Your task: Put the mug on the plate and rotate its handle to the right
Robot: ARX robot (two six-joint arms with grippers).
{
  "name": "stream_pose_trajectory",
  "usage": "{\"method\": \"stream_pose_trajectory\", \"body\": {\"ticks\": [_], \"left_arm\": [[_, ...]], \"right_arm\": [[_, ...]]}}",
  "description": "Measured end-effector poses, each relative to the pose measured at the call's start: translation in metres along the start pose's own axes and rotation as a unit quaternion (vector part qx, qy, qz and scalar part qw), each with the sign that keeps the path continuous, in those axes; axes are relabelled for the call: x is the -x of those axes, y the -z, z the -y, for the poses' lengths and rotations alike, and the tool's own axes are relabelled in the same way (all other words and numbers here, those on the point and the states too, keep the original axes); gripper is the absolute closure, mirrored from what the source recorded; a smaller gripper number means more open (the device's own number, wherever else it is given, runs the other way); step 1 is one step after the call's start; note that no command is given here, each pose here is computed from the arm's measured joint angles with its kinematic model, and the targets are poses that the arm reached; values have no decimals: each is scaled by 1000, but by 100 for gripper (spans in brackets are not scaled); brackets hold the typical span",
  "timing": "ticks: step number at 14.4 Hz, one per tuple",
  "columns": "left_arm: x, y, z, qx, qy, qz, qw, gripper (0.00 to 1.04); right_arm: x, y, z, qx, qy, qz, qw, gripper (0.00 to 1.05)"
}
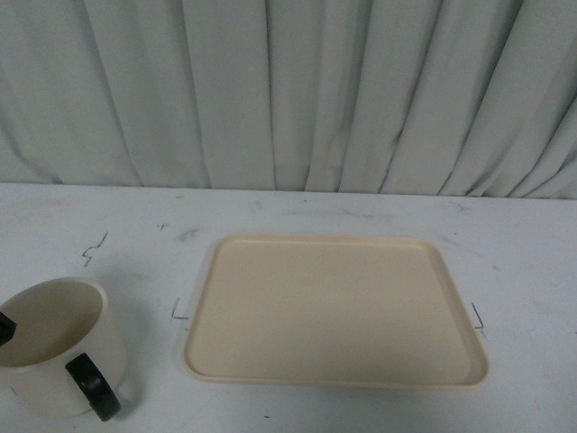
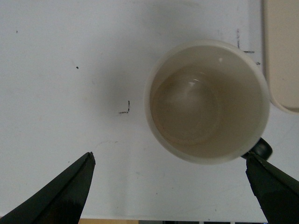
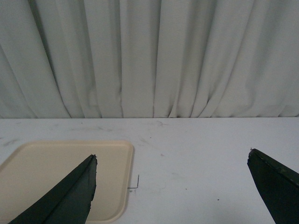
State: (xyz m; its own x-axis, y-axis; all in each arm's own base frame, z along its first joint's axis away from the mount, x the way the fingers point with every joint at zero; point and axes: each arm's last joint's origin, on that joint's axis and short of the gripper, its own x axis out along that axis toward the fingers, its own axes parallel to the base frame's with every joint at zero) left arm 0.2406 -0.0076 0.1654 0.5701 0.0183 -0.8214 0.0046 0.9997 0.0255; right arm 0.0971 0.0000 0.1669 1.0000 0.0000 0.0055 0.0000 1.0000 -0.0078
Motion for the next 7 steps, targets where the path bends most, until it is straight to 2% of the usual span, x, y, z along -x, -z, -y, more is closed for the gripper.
{"method": "stream_pose_trajectory", "body": {"ticks": [5, 7], "left_arm": [[-22, -12, -2, 14, 11, -12, 1000, 7], [-39, -14, -3, 28, 18, -38, 999, 7]], "right_arm": [[0, 0, 0, 0, 0, 0, 1000, 6], [0, 0, 0, 0, 0, 0, 1000, 6]]}}
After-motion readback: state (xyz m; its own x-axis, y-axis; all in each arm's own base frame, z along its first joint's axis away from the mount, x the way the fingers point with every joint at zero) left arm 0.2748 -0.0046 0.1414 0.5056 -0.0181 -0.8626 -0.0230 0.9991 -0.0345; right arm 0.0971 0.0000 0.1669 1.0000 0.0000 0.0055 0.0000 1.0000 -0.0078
